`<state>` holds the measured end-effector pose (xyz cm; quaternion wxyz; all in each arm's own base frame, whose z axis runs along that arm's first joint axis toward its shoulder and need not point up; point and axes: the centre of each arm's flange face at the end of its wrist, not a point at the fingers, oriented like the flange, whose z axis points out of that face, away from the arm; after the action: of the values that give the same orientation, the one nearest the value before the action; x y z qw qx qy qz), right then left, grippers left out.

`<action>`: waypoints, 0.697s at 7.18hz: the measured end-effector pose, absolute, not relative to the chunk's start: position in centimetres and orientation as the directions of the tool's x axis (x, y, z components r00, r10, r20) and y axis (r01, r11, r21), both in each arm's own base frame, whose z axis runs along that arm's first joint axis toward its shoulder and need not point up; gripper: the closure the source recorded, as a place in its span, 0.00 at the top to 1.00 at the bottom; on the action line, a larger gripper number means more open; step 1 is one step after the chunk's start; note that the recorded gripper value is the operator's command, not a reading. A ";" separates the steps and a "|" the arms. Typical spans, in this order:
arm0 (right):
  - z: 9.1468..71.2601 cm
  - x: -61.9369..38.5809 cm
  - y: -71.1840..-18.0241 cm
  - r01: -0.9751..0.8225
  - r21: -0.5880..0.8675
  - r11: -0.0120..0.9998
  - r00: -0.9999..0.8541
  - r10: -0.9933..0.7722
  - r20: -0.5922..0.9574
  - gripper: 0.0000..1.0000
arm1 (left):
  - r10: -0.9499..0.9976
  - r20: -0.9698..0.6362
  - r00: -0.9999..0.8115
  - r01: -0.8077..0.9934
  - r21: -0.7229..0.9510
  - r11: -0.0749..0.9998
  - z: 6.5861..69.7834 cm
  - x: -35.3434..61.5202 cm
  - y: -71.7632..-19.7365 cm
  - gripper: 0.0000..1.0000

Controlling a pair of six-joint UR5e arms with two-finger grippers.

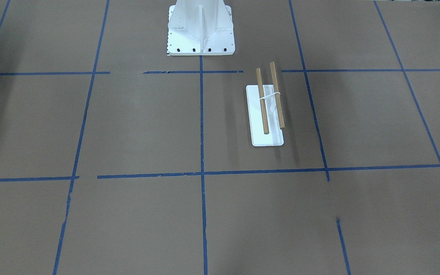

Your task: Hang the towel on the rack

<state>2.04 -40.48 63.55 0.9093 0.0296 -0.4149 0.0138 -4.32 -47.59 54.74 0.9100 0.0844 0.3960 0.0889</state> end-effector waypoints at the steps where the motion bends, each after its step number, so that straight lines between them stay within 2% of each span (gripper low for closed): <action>1: 64.4 1.9 -40.3 -0.042 0.040 0.998 0.667 -0.002 0.745 0.99 | 0.242 -0.706 0.666 -0.094 0.243 0.966 54.9 -4.3 -47.8 1.00; 2: 65.8 2.0 -40.3 -0.011 0.064 0.998 0.704 -0.038 0.709 0.94 | 0.250 -0.705 0.664 -0.093 0.254 0.963 55.1 -4.2 -47.9 1.00; 4: 70.5 2.4 -40.7 0.158 0.142 0.977 0.749 -0.213 0.627 0.91 | 0.255 -0.712 0.654 -0.093 0.259 0.961 55.6 -4.2 -48.0 1.00; 5: 73.0 2.4 -41.0 0.207 0.136 0.969 0.749 -0.246 0.615 0.91 | 0.255 -0.718 0.648 -0.092 0.258 0.962 55.7 -4.1 -48.0 1.00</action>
<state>2.44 -41.03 72.98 0.9347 0.0297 -0.3329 -0.1212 -4.10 -48.01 55.66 0.9023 0.0994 0.4083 0.0962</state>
